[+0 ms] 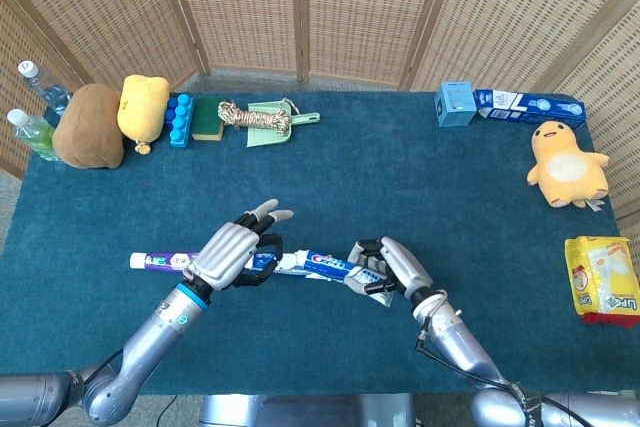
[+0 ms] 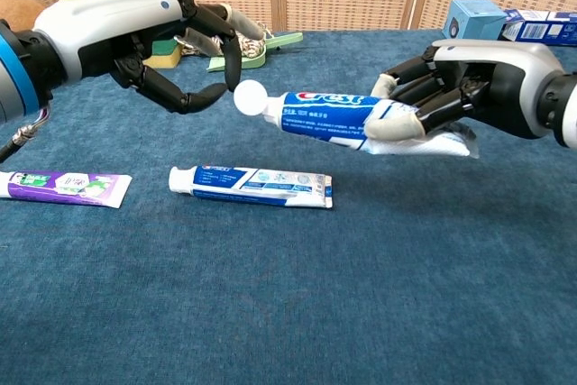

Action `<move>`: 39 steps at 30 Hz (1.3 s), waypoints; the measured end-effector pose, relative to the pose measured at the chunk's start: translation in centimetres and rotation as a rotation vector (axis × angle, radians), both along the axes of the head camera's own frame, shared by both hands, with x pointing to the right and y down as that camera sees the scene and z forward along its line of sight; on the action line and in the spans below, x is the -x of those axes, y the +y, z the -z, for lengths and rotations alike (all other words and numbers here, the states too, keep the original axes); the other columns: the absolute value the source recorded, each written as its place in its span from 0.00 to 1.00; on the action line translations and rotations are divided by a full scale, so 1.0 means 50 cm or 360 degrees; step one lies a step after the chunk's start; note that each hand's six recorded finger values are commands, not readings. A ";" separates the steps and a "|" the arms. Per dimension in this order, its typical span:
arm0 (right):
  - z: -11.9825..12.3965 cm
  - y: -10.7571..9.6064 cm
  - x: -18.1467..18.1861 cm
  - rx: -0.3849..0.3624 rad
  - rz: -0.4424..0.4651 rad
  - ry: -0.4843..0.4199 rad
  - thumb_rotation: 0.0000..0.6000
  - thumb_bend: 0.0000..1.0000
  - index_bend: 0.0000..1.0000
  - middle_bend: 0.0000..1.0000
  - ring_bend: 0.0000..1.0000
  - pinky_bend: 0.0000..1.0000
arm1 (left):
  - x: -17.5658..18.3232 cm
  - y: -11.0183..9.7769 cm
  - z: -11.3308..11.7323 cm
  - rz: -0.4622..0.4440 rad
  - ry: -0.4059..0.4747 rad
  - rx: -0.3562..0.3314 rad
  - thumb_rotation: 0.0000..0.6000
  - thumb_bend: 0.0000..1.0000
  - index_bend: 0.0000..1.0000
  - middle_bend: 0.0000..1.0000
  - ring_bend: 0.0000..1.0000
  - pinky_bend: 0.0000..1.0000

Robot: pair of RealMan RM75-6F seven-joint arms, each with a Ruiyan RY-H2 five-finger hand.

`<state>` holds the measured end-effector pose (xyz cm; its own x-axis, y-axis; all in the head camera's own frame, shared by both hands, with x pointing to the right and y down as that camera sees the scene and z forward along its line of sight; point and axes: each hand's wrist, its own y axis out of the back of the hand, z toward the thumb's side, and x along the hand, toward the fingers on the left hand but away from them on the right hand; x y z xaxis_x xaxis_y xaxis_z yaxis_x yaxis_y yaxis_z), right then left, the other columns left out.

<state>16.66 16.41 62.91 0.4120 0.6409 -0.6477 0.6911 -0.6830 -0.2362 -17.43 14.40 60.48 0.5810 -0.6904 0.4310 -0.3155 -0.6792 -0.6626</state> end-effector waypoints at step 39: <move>-0.039 -0.100 -0.312 -0.0235 -0.0281 0.0516 1.00 0.45 0.78 0.65 0.59 0.53 | 0.461 0.054 0.173 0.0768 -0.0421 -0.0183 1.00 0.44 0.23 0.11 0.00 0.13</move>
<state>32.25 11.39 64.84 0.0765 0.7797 -0.6215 0.6686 -0.5025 -0.5482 -40.48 17.09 51.83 0.0697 -0.9024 0.4252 -0.3854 -0.4175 -0.8229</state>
